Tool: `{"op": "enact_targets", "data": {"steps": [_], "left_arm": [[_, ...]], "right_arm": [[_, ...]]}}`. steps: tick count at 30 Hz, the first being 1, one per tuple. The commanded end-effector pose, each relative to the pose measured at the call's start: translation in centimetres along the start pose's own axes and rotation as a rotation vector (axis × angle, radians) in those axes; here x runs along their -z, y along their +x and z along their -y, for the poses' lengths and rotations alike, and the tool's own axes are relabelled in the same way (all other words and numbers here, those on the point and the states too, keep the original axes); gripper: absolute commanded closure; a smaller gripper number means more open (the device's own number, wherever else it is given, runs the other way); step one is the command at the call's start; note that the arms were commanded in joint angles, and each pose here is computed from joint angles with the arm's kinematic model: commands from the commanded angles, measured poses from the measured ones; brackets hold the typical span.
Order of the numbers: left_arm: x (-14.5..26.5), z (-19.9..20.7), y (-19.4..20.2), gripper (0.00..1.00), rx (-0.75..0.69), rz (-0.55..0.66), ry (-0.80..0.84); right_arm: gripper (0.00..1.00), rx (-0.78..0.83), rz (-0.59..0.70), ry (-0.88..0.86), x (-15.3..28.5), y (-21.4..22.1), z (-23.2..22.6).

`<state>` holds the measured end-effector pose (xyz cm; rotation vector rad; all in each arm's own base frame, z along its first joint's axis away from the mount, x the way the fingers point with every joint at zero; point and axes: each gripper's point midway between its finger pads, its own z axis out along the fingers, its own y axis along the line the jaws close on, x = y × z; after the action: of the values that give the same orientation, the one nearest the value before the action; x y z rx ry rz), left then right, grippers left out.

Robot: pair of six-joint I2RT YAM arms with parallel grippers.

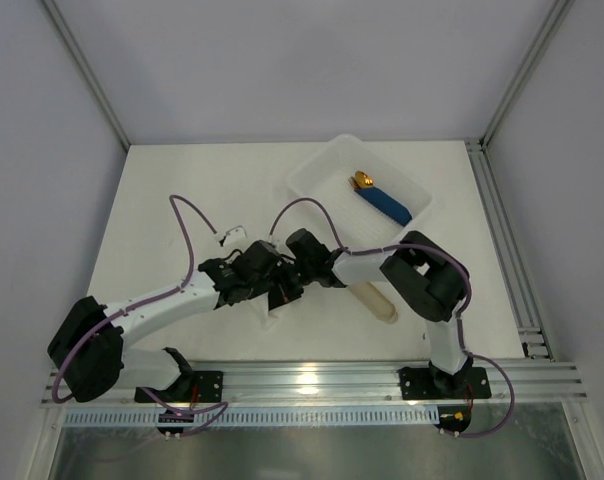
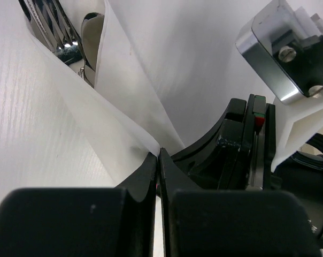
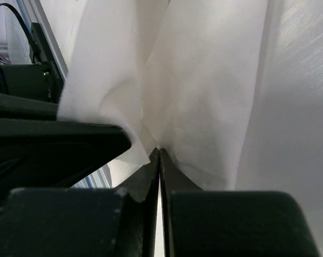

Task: Place the utensils on the paper napkin and roll it up
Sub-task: Roll the napkin at the center of the board.

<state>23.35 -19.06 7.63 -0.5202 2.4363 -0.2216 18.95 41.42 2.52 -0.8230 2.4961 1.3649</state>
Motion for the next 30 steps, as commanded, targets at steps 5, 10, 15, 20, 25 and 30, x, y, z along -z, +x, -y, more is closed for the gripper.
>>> {"op": "enact_targets", "data": {"steps": [5, 10, 15, 20, 25, 30], "left_arm": [[0.6, 1.7, -1.7, 1.00, 0.050, 0.057, 0.057], [0.7, 1.6, -1.7, 1.00, 0.049, 0.057, 0.057], [0.6, 1.8, -1.7, 1.00, 0.045, 0.057, 0.059], [0.4, 2.3, -1.7, 1.00, 0.037, 0.051, 0.065], [0.2, 3.0, -1.9, 1.00, 0.030, 0.050, 0.068], [-0.1, 3.6, -1.9, 1.00, 0.026, 0.047, 0.071]], "right_arm": [[0.97, 0.049, 0.097, -0.062, 2.7, -2.9, -3.6], [0.96, 0.026, 0.134, -0.057, 4.3, -3.8, -2.9], [0.96, 0.010, 0.137, -0.030, 4.8, -3.9, -1.3], [0.96, -0.014, 0.109, -0.033, 3.7, -3.0, -0.2], [0.96, -0.029, 0.080, -0.048, 2.7, -1.9, 0.2], [0.96, -0.042, 0.057, -0.048, 1.8, -0.9, 0.6]]}}
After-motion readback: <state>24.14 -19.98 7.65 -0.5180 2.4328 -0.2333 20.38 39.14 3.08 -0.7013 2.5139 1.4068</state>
